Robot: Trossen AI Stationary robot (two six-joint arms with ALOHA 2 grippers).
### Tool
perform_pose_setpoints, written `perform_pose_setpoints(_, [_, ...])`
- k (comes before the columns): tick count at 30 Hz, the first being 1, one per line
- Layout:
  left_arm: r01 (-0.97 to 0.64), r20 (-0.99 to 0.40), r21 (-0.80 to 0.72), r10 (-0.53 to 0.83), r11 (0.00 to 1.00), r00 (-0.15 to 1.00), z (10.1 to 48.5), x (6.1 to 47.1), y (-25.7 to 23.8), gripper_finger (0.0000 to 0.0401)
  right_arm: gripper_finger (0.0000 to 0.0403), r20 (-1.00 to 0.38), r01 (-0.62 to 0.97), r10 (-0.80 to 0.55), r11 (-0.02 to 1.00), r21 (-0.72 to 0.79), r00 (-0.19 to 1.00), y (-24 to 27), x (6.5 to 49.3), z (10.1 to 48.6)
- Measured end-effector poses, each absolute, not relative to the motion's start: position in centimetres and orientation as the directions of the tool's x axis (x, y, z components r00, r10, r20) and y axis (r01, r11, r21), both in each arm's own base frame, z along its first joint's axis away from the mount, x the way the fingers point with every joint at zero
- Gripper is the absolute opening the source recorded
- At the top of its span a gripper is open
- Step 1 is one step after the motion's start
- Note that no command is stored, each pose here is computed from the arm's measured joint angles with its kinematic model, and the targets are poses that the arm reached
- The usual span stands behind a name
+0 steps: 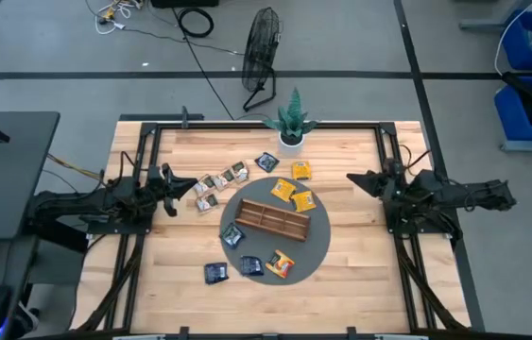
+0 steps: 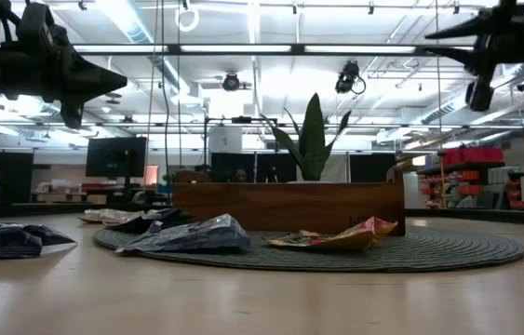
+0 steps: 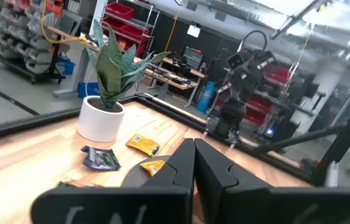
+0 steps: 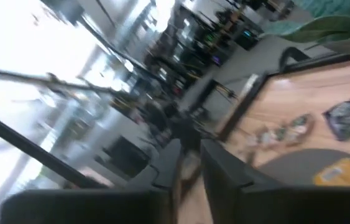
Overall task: Pick & Place Tea
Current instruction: Put the yellow tea bag into the right section of the wooden organizer
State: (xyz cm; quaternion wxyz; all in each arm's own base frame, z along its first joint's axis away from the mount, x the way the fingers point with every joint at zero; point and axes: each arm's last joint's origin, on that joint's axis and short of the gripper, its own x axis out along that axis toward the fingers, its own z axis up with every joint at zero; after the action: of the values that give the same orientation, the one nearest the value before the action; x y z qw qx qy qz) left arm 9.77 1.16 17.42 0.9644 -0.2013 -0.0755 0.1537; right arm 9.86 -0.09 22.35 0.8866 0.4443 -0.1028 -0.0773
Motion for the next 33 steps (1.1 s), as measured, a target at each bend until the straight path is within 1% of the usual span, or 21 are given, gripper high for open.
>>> perform_pose_setpoints(7, [-0.245, 0.084, -0.501, 0.329, 0.830, 0.941, 17.4, 9.8, 1.2, 0.0012, 0.0173, -0.159, 0.252, -0.197, 0.692, 0.677, 0.967, 0.2, 12.2, 24.8])
perform_pose_setpoints(10, [-0.242, 0.084, -0.514, 0.329, 0.823, 0.941, 17.4, 9.8, 1.2, 0.0012, 0.0200, -0.248, 0.279, -0.155, 0.737, 0.616, 0.956, 0.4, 13.6, 25.3])
perform_pose_setpoints(12, [-0.240, 0.084, -0.522, 0.329, 0.819, 0.941, 17.4, 9.8, 1.2, 0.0012, 0.0209, -0.330, 0.331, -0.155, 0.739, 0.587, 0.931, 0.5, 14.4, 25.1])
perform_pose_setpoints(16, [-0.222, 0.084, -0.581, 0.328, 0.784, 0.941, 17.4, 9.8, 1.2, 0.0012, 0.0214, -0.478, 0.433, -0.163, 0.725, 0.536, 0.863, 0.0, 15.8, 24.2])
perform_pose_setpoints(18, [-0.213, 0.084, -0.607, 0.329, 0.766, 0.941, 17.4, 9.8, 1.2, 0.0012, 0.0212, -0.523, 0.470, -0.168, 0.711, 0.523, 0.835, -0.4, 16.6, 23.9])
perform_pose_setpoints(20, [-0.207, 0.084, -0.624, 0.329, 0.753, 0.941, 17.4, 9.8, 1.2, 0.0012, 0.0209, -0.564, 0.485, -0.166, 0.730, 0.481, 0.809, -0.8, 17.4, 23.5])
perform_pose_setpoints(26, [-0.201, 0.084, -0.640, 0.328, 0.742, 0.941, 17.4, 9.8, 1.2, 0.0012, 0.0194, -0.657, 0.431, -0.182, 0.870, 0.239, 0.732, -1.6, 19.6, 22.2])
perform_pose_setpoints(30, [-0.200, 0.084, -0.644, 0.328, 0.738, 0.941, 17.4, 9.8, 1.2, 0.0012, 0.0192, -0.716, 0.369, -0.195, 0.925, 0.093, 0.670, -2.2, 20.8, 20.8])
perform_pose_setpoints(33, [-0.196, 0.085, -0.655, 0.328, 0.730, 0.941, 17.4, 9.8, 1.2, 0.0012, 0.0194, -0.754, 0.337, -0.201, 0.941, 0.029, 0.626, -2.6, 21.5, 19.6])
